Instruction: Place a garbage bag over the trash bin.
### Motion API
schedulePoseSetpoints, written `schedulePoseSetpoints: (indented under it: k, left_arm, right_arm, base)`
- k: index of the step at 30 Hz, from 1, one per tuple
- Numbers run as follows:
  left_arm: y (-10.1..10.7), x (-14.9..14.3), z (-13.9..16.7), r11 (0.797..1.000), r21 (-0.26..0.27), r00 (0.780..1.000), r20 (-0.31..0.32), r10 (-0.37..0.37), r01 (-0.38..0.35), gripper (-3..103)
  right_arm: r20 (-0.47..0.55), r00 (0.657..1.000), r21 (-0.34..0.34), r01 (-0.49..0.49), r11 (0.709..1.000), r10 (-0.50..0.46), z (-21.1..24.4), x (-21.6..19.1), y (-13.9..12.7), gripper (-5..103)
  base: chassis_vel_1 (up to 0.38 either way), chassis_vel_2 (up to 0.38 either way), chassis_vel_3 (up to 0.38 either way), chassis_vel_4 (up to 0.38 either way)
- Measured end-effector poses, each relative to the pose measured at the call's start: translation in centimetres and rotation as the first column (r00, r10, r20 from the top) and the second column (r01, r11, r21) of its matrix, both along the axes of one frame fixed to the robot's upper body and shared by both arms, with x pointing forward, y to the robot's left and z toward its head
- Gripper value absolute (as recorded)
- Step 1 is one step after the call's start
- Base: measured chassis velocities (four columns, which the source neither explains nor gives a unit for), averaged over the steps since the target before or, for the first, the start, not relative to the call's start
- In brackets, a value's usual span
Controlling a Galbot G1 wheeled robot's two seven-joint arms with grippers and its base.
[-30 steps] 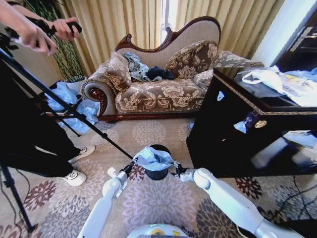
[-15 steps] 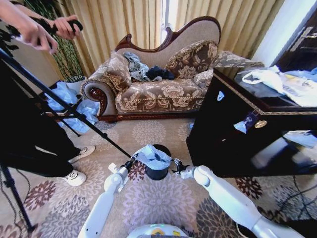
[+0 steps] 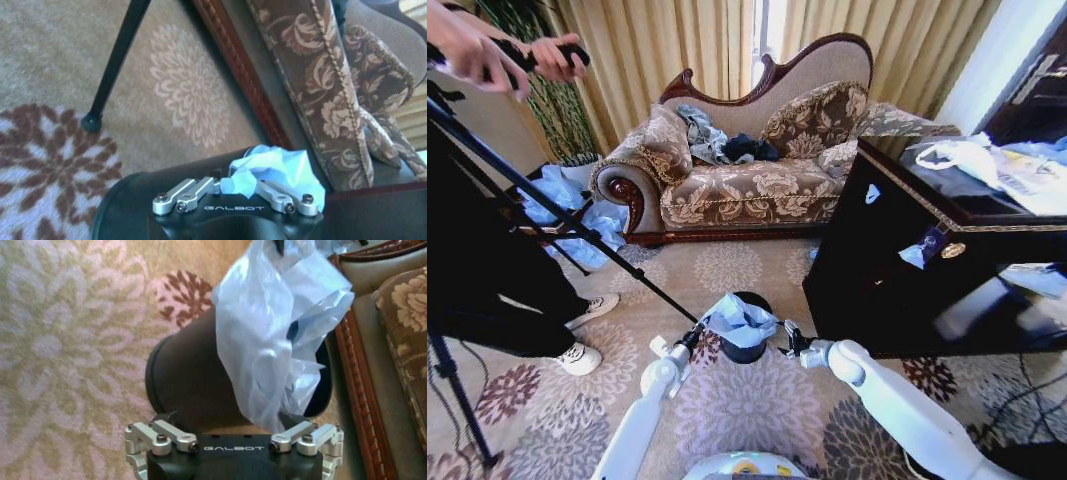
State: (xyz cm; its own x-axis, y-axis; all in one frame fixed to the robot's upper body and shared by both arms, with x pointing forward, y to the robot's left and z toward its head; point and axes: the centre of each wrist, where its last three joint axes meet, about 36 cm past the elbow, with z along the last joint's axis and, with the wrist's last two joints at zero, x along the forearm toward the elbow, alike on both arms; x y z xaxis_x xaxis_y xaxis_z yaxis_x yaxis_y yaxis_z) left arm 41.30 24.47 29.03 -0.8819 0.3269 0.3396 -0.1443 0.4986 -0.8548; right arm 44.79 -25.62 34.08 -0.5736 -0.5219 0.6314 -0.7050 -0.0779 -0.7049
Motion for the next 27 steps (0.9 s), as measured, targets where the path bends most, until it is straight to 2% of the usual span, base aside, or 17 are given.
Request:
schedulePoseSetpoints:
  k: [1,2,3,5,8,9,11,12,14,15,18,19,20,23,24,27]
  left_arm:
    - [0.0,-0.1,-0.1,1.000,-0.001,1.000,-0.002,0.000,0.000,18]
    - [0.0,-0.1,-0.1,1.000,-0.001,1.000,-0.003,0.001,-0.001,18]
    - [0.0,-0.2,-0.1,1.000,0.000,1.000,-0.005,0.002,-0.002,29]
    - [0.0,-0.4,-0.1,1.000,0.000,1.000,-0.006,0.001,-0.001,29]
    - [-0.1,-0.8,-0.1,1.000,-0.001,1.000,-0.011,0.000,0.000,45]
    - [-0.1,-0.8,-0.1,1.000,-0.001,1.000,-0.011,0.000,0.000,45]
    - [-0.2,-1.4,0.1,1.000,-0.003,1.000,-0.012,-0.003,0.003,56]
    - [-0.2,-1.4,0.1,1.000,-0.003,1.000,-0.012,-0.003,0.003,56]
    - [-0.2,-2.0,0.2,1.000,-0.001,1.000,-0.017,-0.005,0.005,67]
    - [-0.2,-2.0,0.2,1.000,-0.001,1.000,-0.017,-0.005,0.005,67]
    - [0.1,-3.2,0.9,1.000,0.016,1.000,-0.015,-0.015,0.016,83]
    - [0.1,-3.2,0.9,1.000,0.016,1.000,-0.015,-0.015,0.016,83]
    - [0.2,-3.6,1.3,0.999,0.027,1.000,-0.012,-0.020,0.020,89]
    - [0.4,-4.2,1.7,0.998,0.045,1.000,-0.008,-0.031,0.031,93]
    - [0.6,-4.7,2.1,0.997,0.069,0.999,-0.004,-0.042,0.042,97]
    - [1.0,-5.8,2.4,0.991,0.127,0.999,0.002,-0.050,0.049,99]
  right_arm:
    - [0.005,1.000,0.009,0.001,1.000,-0.002,0.4,-0.3,-0.1,100]
    - [0.007,1.000,0.014,0.003,1.000,-0.003,0.6,-0.5,-0.2,100]
    - [0.015,1.000,0.026,0.006,1.000,-0.007,1.5,-0.9,-0.6,100]
    - [0.022,1.000,0.031,0.009,0.999,-0.010,2.1,-1.1,-0.9,100]
    - [0.029,0.999,0.038,0.012,0.999,-0.013,3.5,-1.8,-1.9,100]
    - [0.029,0.999,0.038,0.012,0.999,-0.013,3.5,-1.8,-1.9,100]
    - [0.048,0.998,0.067,0.026,0.997,-0.030,5.6,-2.8,-2.6,100]
    - [0.048,0.998,0.067,0.026,0.997,-0.030,5.6,-2.8,-2.6,100]
    - [0.065,0.997,0.104,0.034,0.994,-0.041,7.4,-3.5,-2.6,100]
    - [0.065,0.997,0.104,0.034,0.994,-0.041,7.4,-3.5,-2.6,100]
    - [0.077,0.995,0.182,0.051,0.982,-0.066,9.8,-4.5,-2.2,100]
    - [0.077,0.995,0.182,0.051,0.982,-0.066,9.8,-4.5,-2.2,100]
    - [0.076,0.994,0.200,0.058,0.978,-0.074,10.4,-4.8,-2.1,100]
    - [0.066,0.994,0.222,0.067,0.973,-0.084,10.8,-5.2,-2.1,100]
    - [0.055,0.994,0.242,0.078,0.967,-0.094,11.1,-5.5,-2.0,100]
    - [0.036,0.990,0.307,0.116,0.945,-0.133,11.5,-6.1,-2.0,100]
  base:
    - [0.000,0.000,0.000,0.000]
    - [0.000,0.000,0.000,0.000]
    - [0.000,0.000,0.000,0.000]
    - [0.000,0.000,0.000,0.000]
    - [0.000,0.000,0.000,0.000]
    - [0.000,0.000,0.000,0.000]
    - [0.000,0.000,0.000,0.000]
    - [0.000,0.000,0.000,0.000]
    - [0.000,0.000,0.000,0.000]
    - [0.000,0.000,0.000,0.000]
    - [0.000,0.000,0.000,0.000]
    - [0.000,0.000,0.000,0.000]
    - [0.000,0.000,0.000,0.000]
    - [0.000,0.000,0.000,0.000]
    - [0.000,0.000,0.000,0.000]
    - [0.000,0.000,0.000,0.000]
